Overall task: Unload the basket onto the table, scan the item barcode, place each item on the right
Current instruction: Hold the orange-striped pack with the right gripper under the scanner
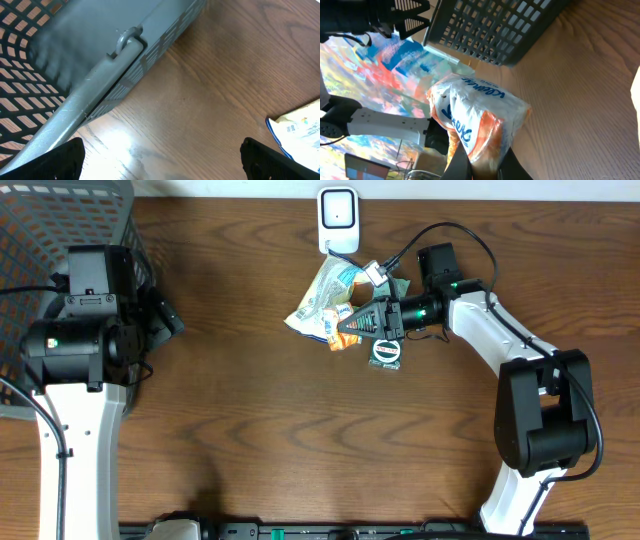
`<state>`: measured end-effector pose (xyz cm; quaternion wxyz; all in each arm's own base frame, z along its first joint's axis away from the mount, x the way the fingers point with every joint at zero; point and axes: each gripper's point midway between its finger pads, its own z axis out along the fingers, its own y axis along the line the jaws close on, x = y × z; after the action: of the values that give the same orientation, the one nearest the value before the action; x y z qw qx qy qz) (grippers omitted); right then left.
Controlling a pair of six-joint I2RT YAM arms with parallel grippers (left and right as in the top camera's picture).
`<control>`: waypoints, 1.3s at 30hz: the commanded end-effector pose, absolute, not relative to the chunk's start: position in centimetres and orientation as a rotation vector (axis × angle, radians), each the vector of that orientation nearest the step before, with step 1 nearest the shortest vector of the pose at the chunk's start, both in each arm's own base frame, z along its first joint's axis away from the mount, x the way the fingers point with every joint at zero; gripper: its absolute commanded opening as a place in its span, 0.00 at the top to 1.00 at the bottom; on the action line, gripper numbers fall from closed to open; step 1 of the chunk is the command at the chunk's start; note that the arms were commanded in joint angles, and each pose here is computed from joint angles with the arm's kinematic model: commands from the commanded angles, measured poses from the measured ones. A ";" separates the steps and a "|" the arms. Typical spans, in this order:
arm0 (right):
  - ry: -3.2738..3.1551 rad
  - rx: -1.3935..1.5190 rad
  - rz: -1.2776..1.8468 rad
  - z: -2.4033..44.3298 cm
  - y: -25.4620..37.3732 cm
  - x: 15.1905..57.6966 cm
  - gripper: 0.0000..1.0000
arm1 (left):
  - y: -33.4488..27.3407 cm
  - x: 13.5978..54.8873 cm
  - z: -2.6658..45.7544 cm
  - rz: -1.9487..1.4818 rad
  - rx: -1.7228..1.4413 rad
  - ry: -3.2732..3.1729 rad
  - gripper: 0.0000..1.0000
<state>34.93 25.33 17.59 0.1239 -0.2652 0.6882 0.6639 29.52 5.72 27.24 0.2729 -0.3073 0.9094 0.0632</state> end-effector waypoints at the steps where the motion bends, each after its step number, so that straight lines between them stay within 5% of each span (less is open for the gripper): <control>1: 2.004 -0.779 1.937 18.4 25.5 34.8 0.99 | 6.2 29.4 27.0 0.187 -0.860 2.441 0.02; 39: 2.083 -0.747 1.868 17.3 25.5 35.4 0.99 | 6.2 29.4 27.0 0.187 -0.860 2.441 0.02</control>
<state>35.56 25.26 16.28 0.1242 -0.2566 0.7188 0.6341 29.52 5.72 27.24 0.2729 -0.3075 0.9094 0.0632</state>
